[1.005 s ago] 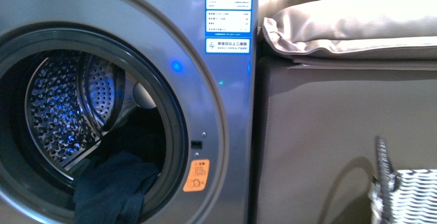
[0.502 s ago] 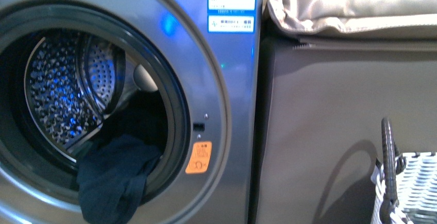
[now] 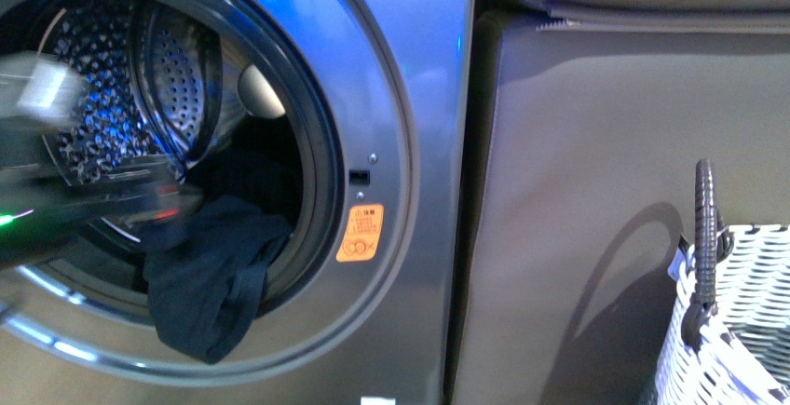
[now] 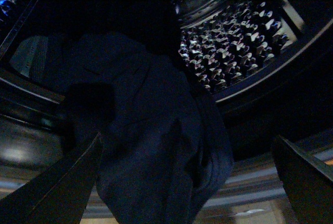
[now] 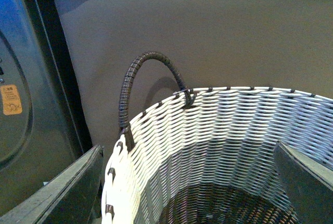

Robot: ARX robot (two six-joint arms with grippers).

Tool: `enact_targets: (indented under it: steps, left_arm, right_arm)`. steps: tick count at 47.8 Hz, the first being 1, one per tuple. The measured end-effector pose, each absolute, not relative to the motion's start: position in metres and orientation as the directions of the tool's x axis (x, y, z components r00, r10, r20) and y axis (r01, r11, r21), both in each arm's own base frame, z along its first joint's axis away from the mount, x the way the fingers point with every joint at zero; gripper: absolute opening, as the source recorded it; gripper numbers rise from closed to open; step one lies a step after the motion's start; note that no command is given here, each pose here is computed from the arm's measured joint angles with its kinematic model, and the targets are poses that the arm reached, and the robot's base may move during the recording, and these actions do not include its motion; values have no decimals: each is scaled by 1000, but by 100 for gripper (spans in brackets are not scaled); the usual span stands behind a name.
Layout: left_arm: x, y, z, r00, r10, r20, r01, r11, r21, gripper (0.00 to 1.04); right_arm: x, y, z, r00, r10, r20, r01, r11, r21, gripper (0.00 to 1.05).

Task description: Collect clothes from washing machine

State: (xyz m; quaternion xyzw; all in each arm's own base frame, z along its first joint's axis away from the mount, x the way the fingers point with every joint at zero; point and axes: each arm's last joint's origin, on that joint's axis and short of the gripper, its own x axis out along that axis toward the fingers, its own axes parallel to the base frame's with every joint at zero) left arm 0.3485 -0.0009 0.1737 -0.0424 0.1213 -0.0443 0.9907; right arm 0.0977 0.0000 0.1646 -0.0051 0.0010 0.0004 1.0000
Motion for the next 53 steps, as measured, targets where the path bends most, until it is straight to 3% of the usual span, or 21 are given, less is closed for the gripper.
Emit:
enact_targets:
  steps: [24,53]
  left_arm:
    - [433,-20,160,936,-118,-330,110,993,-43,98]
    - [492,-13,132,886,-110,-451,101,994,-45,98]
  right_arm:
    - [98,0,165,1000,1,-2,-1,1000,-10,97]
    - [98,0,165,1000,1,-2,-1,1000,-10,97]
